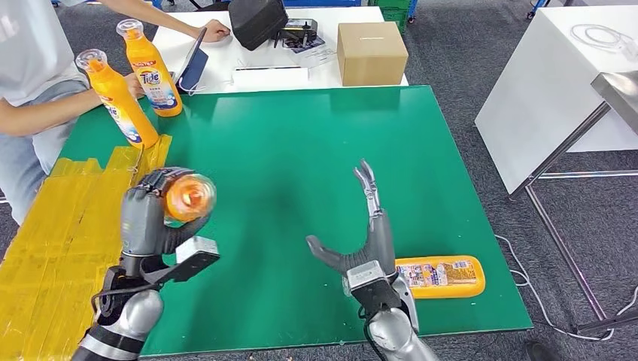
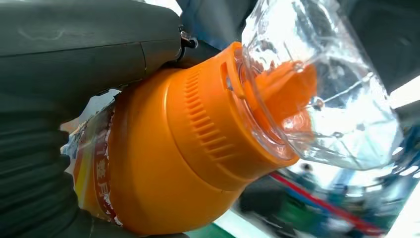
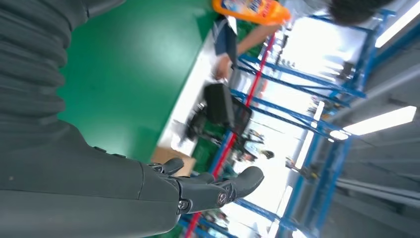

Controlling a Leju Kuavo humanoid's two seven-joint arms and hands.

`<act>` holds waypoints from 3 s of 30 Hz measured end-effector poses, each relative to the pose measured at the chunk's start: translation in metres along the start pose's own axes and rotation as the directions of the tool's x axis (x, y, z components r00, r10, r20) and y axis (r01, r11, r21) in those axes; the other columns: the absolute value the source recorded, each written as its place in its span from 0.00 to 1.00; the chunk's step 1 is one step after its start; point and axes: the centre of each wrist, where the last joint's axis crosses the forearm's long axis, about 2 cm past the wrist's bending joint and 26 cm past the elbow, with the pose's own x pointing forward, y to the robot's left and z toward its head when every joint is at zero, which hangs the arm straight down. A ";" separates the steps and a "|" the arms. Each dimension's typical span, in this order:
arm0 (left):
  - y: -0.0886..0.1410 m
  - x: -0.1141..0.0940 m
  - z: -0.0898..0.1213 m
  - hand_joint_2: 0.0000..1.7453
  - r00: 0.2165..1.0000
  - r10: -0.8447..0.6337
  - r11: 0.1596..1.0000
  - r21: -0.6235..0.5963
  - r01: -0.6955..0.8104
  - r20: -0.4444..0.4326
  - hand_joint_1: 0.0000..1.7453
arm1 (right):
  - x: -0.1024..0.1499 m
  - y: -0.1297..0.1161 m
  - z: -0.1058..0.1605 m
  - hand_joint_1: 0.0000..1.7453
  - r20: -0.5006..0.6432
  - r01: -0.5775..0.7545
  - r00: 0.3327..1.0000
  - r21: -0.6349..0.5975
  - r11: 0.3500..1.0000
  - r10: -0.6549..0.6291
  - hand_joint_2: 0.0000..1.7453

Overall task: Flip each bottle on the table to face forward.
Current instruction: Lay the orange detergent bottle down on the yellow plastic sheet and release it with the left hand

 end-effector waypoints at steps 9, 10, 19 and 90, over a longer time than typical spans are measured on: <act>-0.015 -0.036 0.045 1.00 0.857 -0.478 0.787 -0.340 0.515 0.191 1.00 | 0.022 -0.027 -0.003 0.00 0.090 -0.064 0.994 -0.024 0.998 0.066 1.00; -0.016 -0.040 0.050 1.00 0.851 -0.484 0.764 -0.376 0.525 0.205 1.00 | 0.022 -0.029 -0.003 0.00 0.090 -0.067 0.994 -0.025 0.997 0.069 1.00; -0.019 -0.059 0.066 1.00 0.834 -0.498 0.648 -0.538 0.539 0.236 1.00 | 0.021 -0.034 -0.001 0.00 0.076 -0.091 0.993 -0.011 0.996 0.092 1.00; 0.019 -0.007 0.073 1.00 0.919 0.380 0.921 -0.043 -0.386 -0.102 0.00 | 0.001 -0.042 0.029 0.00 -0.025 -0.426 0.897 0.206 0.881 0.440 1.00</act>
